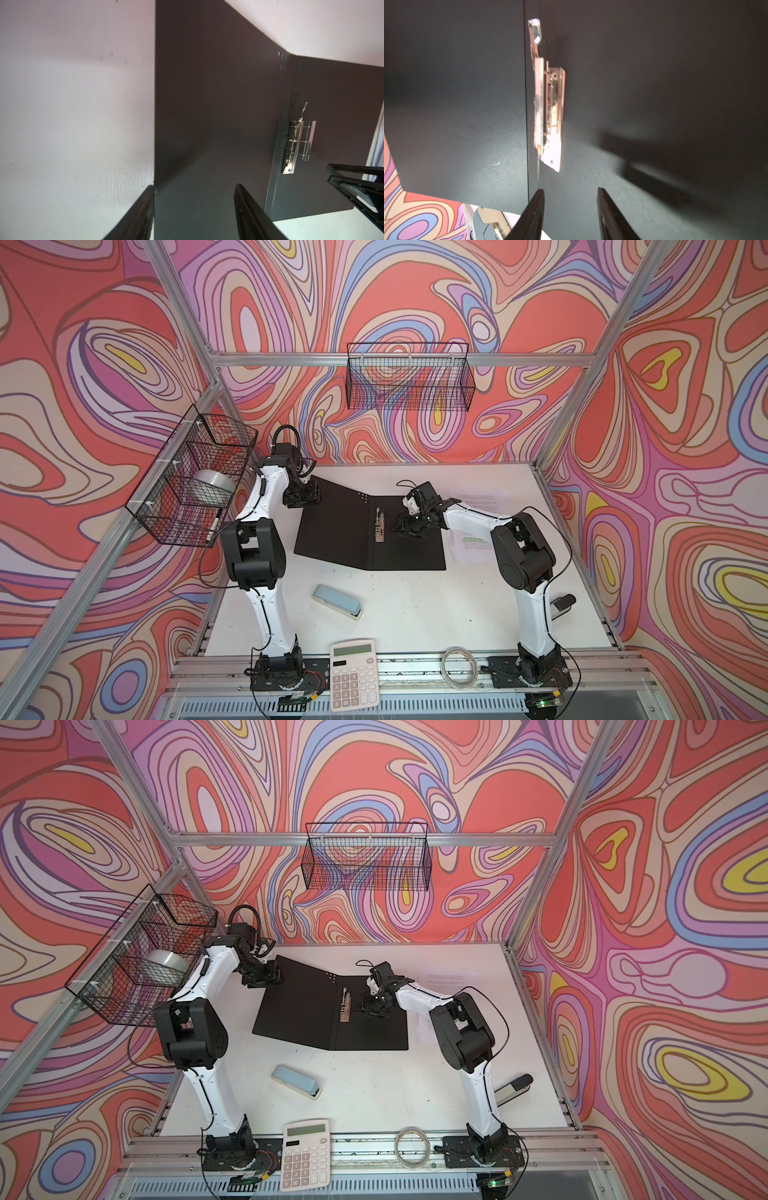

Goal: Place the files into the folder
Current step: 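Lower the folder cover flat with the left gripper while the right gripper releases the clip, then move both grippers toward the paper stack beside the folder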

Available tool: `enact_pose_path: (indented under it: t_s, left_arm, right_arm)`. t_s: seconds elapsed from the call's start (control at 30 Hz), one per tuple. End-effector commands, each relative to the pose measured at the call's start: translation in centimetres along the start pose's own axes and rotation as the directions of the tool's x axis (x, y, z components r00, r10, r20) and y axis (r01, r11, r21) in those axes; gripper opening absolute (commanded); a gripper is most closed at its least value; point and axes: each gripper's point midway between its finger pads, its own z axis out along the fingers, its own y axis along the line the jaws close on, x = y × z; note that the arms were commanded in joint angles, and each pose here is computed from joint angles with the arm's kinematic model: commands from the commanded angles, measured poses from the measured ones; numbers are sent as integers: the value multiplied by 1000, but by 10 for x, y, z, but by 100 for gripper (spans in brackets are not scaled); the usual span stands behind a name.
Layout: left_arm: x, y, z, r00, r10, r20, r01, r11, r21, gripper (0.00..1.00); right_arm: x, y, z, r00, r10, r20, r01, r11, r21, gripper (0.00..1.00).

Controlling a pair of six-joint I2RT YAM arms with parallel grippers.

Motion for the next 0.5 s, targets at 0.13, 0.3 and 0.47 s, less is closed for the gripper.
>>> enact_pose_path:
  t_s: [0.13,0.3,0.47]
  left_arm:
    - [7,5,-20,1000,2,2,-2,999,-33,72]
    - [9,1,-36,1000,10,24,-9,1000,-25,82]
    - [8,-21,-63,996,37,78,-43,996,72,85]
  right_arm:
    - [-12,5,11,999,-30,-11,30,999,-15,45]
    - [-20,9,20,999,-31,-24,31,999,-32,45]
    - [-24,15,31,998,-32,-57,27,997,-77,46]
